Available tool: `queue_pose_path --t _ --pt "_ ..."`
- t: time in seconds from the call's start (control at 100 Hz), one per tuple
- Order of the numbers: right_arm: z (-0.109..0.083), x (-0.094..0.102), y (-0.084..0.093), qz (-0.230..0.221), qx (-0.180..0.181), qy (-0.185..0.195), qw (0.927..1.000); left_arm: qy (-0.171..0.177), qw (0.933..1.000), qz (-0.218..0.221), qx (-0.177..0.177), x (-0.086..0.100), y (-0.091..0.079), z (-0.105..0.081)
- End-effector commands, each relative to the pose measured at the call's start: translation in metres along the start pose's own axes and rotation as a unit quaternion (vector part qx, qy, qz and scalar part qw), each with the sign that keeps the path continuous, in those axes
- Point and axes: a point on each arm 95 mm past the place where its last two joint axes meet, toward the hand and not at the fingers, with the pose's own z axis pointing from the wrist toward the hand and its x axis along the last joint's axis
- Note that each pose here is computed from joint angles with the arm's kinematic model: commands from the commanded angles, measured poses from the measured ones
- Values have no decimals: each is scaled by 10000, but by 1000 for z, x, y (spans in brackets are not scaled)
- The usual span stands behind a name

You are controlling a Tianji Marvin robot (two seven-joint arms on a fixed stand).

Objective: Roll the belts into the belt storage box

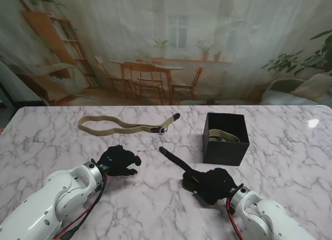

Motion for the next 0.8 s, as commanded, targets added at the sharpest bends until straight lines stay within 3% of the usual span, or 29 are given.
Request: queue_pose_path --t 0.0,0.56,0.79 --pt "-1 1 -4 -22 28 30 10000 37 10000 9 -53 2 1 1" --pt "-4 1 -1 41 -3 151 9999 57 10000 37 5 2 2 0" --pt "-12 6 13 -93 512 341 9981 78 10000 0 -17 3 2 2"
